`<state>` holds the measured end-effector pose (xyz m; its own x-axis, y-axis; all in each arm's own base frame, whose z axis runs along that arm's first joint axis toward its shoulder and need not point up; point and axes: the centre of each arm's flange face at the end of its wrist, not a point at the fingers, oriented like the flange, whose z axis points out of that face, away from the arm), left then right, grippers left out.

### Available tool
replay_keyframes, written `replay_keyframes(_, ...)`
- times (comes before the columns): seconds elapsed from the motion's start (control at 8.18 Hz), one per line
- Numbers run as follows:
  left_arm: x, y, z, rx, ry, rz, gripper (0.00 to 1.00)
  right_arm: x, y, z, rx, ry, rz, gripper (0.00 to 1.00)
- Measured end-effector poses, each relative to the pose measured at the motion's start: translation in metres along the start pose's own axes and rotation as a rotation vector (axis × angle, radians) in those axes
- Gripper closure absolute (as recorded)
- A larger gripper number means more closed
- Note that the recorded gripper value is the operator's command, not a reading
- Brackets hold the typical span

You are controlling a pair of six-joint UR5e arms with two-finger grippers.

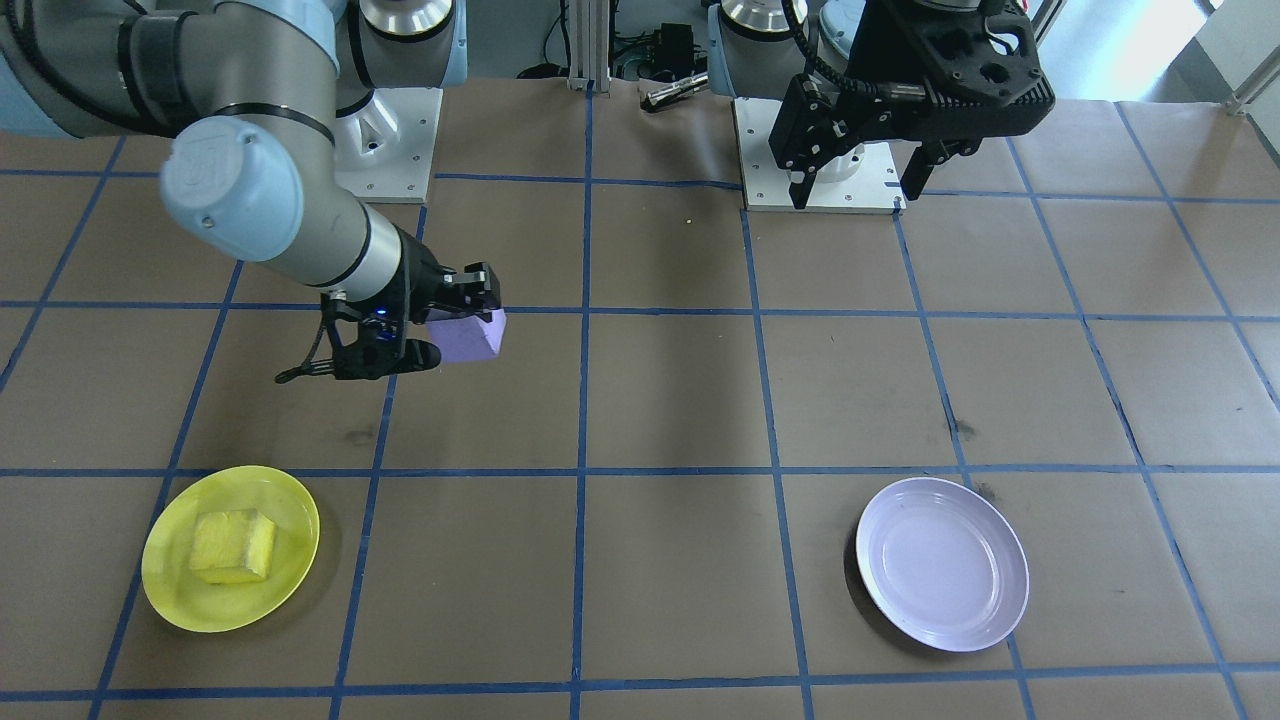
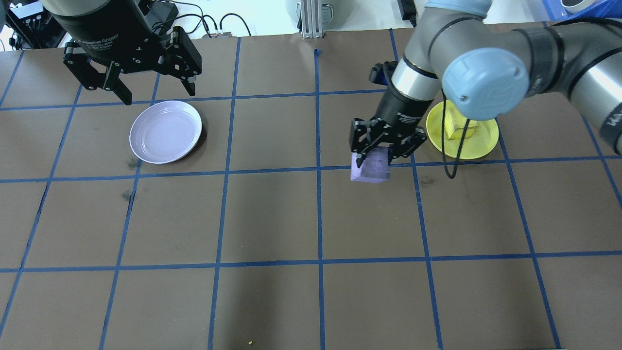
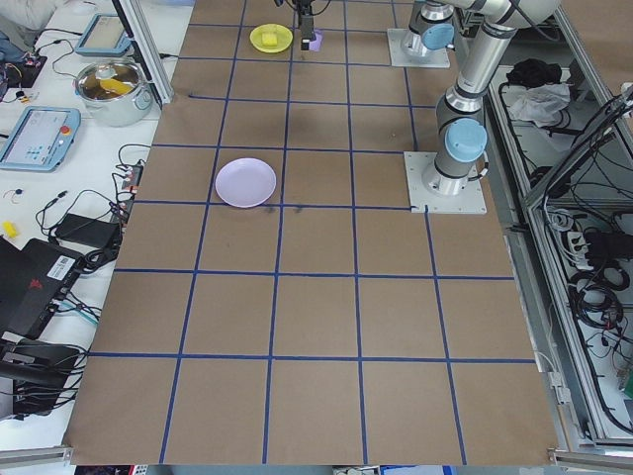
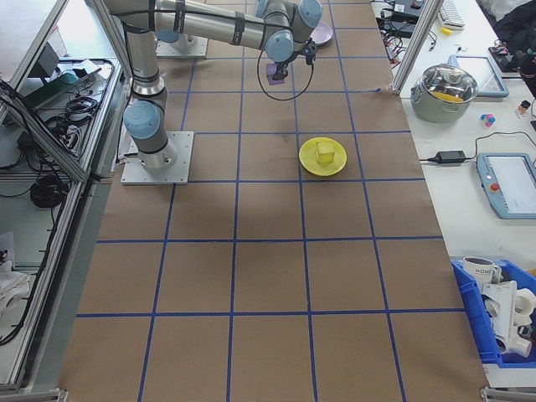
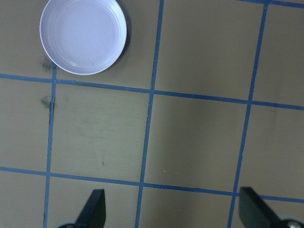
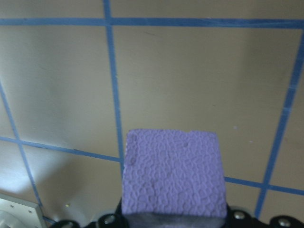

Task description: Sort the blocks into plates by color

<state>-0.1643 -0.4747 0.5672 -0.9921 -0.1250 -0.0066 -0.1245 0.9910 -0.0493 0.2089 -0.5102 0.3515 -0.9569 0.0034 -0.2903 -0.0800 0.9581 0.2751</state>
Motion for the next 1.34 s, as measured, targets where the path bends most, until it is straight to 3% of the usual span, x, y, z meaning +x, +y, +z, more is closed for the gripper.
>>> replay_keyframes(0.37, -0.006, 0.002, -0.006, 0.01, 0.0, 0.065, 0.0, -0.099, -0.015, 0.063, 0.082, -0.03, 0.019, 1.0)
replay_keyframes(0.61, -0.017, 0.003, -0.008, 0.002, -0.003, 0.105, 0.0, -0.151, -0.021, 0.122, 0.114, -0.039, 0.035, 1.0)
replay_keyframes(0.73, -0.024, 0.001, -0.009, 0.0, -0.002, 0.099, 0.0, -0.168, -0.021, 0.147, 0.104, -0.05, 0.052, 0.6)
replay_keyframes(0.98, -0.032, 0.0, -0.01, -0.001, -0.002, 0.088, 0.0, -0.186, -0.02, 0.175, 0.078, -0.059, 0.097, 0.04)
replay_keyframes(1.34, -0.034, 0.0, -0.011, 0.0, -0.001, 0.086, 0.0, -0.191, -0.029, 0.18, 0.076, -0.064, 0.114, 0.0)
